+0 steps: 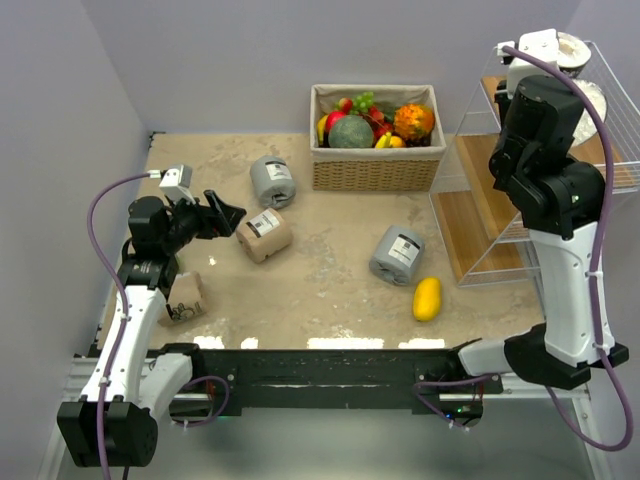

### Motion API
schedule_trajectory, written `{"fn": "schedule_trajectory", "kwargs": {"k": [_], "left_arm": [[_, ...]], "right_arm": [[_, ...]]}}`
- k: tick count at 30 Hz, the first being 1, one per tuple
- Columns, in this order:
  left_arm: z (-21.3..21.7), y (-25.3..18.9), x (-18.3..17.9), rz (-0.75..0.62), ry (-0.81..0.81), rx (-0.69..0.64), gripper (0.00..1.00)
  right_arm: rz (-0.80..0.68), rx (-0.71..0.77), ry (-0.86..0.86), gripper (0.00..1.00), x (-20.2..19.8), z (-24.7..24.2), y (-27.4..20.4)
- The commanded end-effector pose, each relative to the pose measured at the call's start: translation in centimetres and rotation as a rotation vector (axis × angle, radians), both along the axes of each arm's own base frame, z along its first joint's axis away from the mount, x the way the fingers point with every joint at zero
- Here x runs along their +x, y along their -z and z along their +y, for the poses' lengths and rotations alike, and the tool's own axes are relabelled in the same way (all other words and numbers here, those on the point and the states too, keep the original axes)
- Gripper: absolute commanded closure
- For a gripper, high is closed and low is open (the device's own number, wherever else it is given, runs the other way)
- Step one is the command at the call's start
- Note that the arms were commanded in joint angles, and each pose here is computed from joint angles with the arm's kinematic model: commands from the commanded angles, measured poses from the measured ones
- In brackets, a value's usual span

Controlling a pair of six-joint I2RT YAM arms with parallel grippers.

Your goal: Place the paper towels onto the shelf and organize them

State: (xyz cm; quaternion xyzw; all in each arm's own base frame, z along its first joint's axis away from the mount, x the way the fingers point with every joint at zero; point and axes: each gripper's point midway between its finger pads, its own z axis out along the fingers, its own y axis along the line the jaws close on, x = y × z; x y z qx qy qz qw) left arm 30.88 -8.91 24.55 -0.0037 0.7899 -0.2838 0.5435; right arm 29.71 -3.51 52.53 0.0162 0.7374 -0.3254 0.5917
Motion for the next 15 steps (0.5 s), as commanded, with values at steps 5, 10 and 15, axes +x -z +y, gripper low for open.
{"fn": "schedule_trajectory", "kwargs": {"k": [5,10,15], "left_arm": [[-0.2,-0.8,0.0,-0.041,0.017,0.003,0.12],[-0.3,-0.7,0.1,-0.038,0.017,0.004,0.11],[-0.3,-0.3,0.2,-0.025,0.021,0.002,0.11]], "right_arm": [[-0.087,-0.011,0.085,0.55,-0.8,-1.9,-3.1],[-0.108,-0.019,0.118,0.48,-1.2,-2.4,-3.6],[-0.061,-0.075,0.195,0.43,-1.0,-3.3,-3.0]]}}
